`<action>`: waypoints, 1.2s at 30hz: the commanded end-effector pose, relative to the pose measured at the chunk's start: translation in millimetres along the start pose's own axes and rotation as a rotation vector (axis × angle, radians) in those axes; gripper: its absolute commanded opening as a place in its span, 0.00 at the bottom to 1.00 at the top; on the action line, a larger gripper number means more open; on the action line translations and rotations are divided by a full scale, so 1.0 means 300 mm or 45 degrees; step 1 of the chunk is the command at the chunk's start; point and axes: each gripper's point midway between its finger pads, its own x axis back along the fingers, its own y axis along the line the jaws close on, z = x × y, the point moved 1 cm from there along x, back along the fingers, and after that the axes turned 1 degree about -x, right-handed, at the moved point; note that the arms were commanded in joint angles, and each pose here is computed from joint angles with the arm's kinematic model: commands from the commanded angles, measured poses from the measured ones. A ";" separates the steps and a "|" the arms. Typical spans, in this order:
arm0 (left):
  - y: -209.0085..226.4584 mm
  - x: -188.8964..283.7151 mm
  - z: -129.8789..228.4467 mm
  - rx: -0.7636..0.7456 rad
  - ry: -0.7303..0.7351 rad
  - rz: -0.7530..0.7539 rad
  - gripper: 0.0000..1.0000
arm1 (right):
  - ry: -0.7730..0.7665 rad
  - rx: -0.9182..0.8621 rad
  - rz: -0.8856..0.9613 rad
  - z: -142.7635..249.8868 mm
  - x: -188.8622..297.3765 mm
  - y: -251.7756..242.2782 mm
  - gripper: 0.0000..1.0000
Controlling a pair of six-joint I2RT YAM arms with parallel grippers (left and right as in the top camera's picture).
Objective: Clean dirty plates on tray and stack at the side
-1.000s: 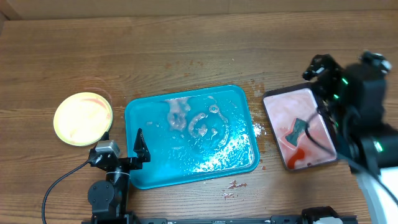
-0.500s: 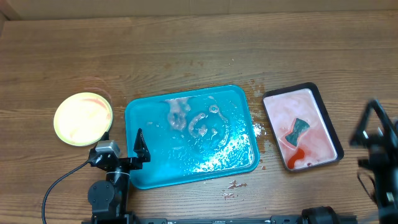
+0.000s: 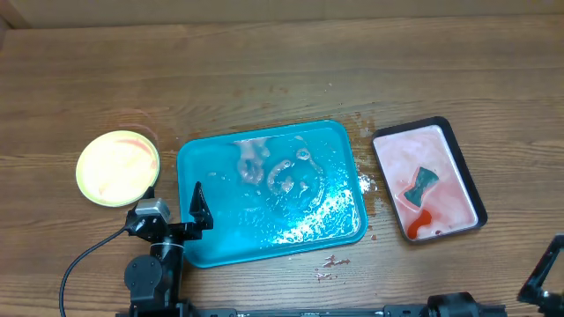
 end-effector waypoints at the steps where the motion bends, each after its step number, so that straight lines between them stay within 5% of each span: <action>1: -0.003 0.001 0.001 -0.027 -0.005 0.005 1.00 | -0.022 0.003 -0.018 0.038 0.026 -0.037 1.00; 30: -0.003 0.001 0.001 -0.027 -0.005 0.005 1.00 | -0.136 -0.035 -0.184 0.491 -0.337 -0.252 1.00; 36: -0.003 0.001 0.001 -0.027 -0.005 0.005 1.00 | -0.049 0.227 -0.228 0.577 -0.344 -0.261 1.00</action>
